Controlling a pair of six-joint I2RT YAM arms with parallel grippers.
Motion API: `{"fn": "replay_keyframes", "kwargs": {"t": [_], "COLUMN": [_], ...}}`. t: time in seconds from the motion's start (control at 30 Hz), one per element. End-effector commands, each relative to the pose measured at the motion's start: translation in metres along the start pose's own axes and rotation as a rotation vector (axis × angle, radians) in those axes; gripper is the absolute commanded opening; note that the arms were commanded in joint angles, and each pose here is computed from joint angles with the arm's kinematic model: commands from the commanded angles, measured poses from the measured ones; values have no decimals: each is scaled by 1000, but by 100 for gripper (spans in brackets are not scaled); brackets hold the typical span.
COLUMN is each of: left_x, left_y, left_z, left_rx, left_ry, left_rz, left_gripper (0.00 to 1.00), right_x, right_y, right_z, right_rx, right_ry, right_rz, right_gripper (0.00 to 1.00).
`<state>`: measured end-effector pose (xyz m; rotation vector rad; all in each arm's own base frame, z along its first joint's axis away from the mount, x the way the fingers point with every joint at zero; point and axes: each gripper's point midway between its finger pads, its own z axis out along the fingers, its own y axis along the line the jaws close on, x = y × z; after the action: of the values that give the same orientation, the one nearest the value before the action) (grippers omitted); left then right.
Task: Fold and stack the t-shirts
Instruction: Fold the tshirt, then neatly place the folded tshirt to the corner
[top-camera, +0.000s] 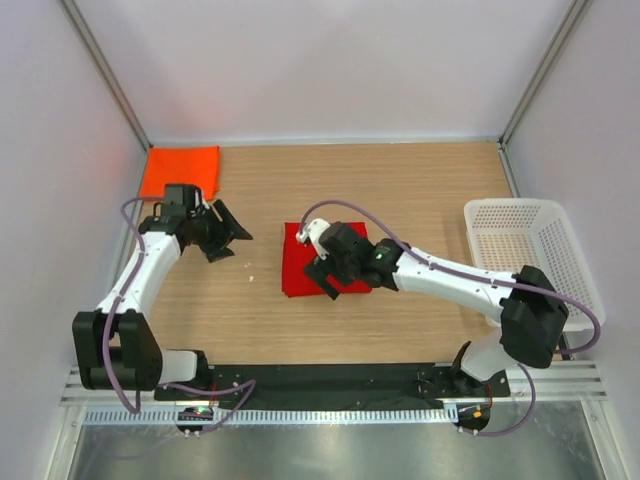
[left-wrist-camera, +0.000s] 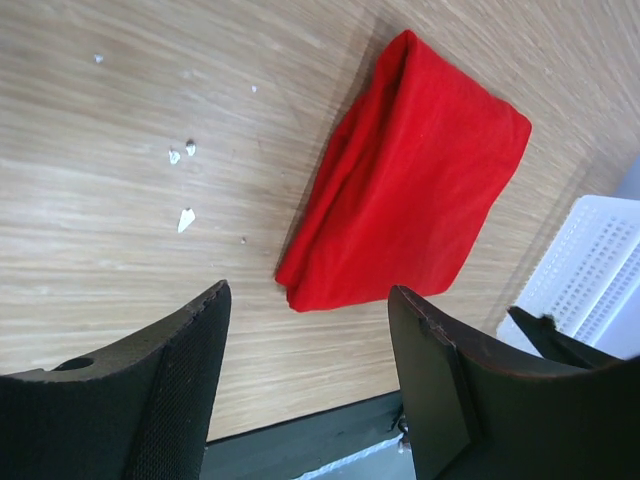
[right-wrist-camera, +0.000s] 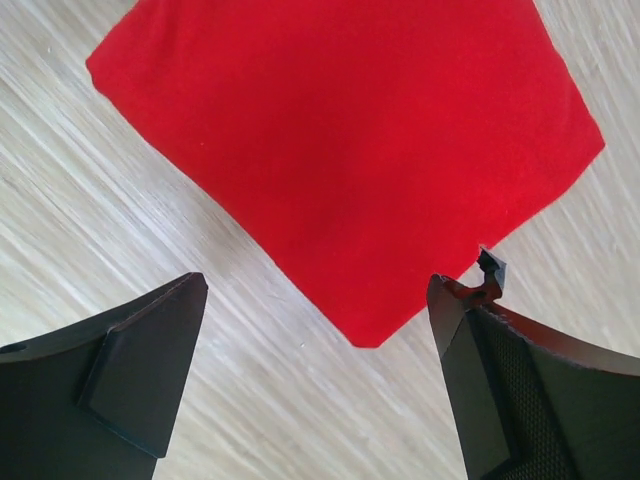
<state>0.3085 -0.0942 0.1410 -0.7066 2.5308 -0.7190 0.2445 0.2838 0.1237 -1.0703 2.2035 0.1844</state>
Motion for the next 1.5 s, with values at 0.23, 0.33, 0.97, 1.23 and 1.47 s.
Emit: {"fn": "replay_keyframes", "kwargs": {"t": [0.23,0.33,0.97,1.23,1.47], "left_x": [10,9,13,16,20], "left_y": [21,25,37,36,31], "left_z": [-22,-32,-22,-12,5], "left_rx": [46,66,102,118,174], "left_ry": [-88,-112,-79,-27,64], "left_rz": [-178,-200,-270,-268,-304], "left_gripper": [66,66,65,69,75], "right_x": [-23,-25,-29,-37,-62], "right_y": [73,88,93,90,81], "right_z": [23,39,101,109,91], "right_rx": [-44,-78,35,27,9], "right_ry": [-262,-248,-225,-224,-270], "right_rz": [-583,-601,-720,-683,-592], "right_gripper": [99,92,66,26,12]}}
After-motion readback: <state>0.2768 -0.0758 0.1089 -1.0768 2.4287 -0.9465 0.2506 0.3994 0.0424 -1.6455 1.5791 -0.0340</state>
